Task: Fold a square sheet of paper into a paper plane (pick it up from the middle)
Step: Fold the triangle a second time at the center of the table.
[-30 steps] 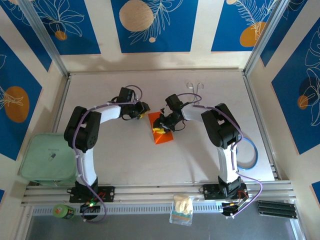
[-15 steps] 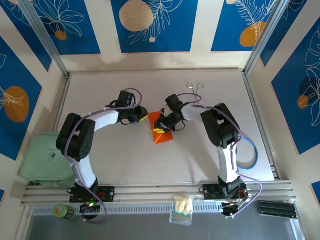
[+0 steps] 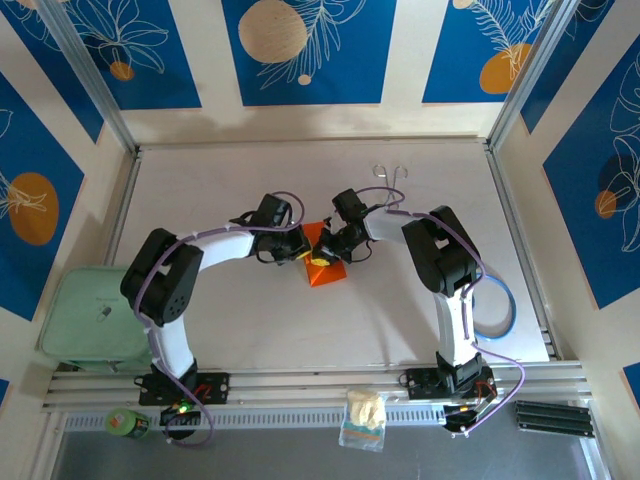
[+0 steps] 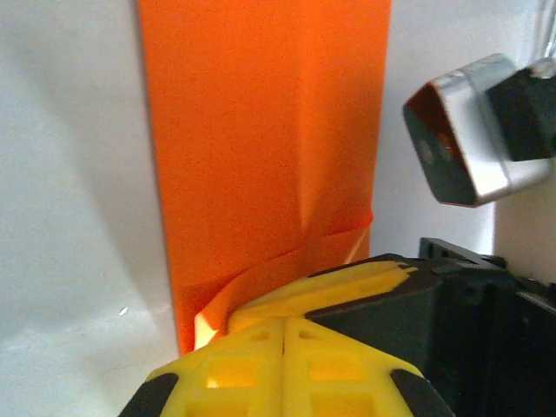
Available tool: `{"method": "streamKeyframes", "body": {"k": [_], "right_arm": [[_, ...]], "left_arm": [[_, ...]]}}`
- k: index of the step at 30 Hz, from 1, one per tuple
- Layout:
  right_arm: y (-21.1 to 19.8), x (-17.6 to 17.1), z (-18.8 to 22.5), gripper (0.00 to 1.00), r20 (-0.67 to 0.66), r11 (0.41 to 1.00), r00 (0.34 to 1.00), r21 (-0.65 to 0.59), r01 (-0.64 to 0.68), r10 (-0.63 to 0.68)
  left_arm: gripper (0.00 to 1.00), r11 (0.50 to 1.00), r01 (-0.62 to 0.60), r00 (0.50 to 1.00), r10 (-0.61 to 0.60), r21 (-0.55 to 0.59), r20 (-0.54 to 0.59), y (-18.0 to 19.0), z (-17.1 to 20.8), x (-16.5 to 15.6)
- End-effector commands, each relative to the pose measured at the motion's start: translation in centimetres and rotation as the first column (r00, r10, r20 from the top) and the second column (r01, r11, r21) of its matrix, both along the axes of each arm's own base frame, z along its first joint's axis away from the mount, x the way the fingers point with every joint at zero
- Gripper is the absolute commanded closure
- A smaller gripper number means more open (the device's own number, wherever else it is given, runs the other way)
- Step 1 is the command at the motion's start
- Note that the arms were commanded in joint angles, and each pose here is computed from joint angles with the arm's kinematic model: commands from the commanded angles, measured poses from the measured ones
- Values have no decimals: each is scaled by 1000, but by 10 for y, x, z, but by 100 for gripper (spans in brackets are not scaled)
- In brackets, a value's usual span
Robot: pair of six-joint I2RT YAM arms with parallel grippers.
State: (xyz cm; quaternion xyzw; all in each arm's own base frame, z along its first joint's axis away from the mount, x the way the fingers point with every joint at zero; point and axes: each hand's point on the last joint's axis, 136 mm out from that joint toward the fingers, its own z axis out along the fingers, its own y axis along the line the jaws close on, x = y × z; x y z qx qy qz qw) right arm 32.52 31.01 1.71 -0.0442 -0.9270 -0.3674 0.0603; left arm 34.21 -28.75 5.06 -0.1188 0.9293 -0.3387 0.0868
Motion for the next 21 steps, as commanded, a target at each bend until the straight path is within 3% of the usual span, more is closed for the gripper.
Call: {"method": "streamKeyframes", "body": {"k": [1, 12, 21], "right_arm": [[-15, -14, -25, 98, -73, 997, 997, -77, 9, -14], [-14, -13, -25, 99, -75, 998, 997, -70, 10, -16], [-7, -6, -8, 98, -42, 1000, 999, -2, 13, -13]], "left_arm": [[100, 999, 3, 998, -1, 44, -55, 3, -19, -10], [100, 998, 16, 997, -11, 62, -78, 1, -31, -10], [100, 987, 25, 994, -7, 161, -110, 15, -48, -14]]}}
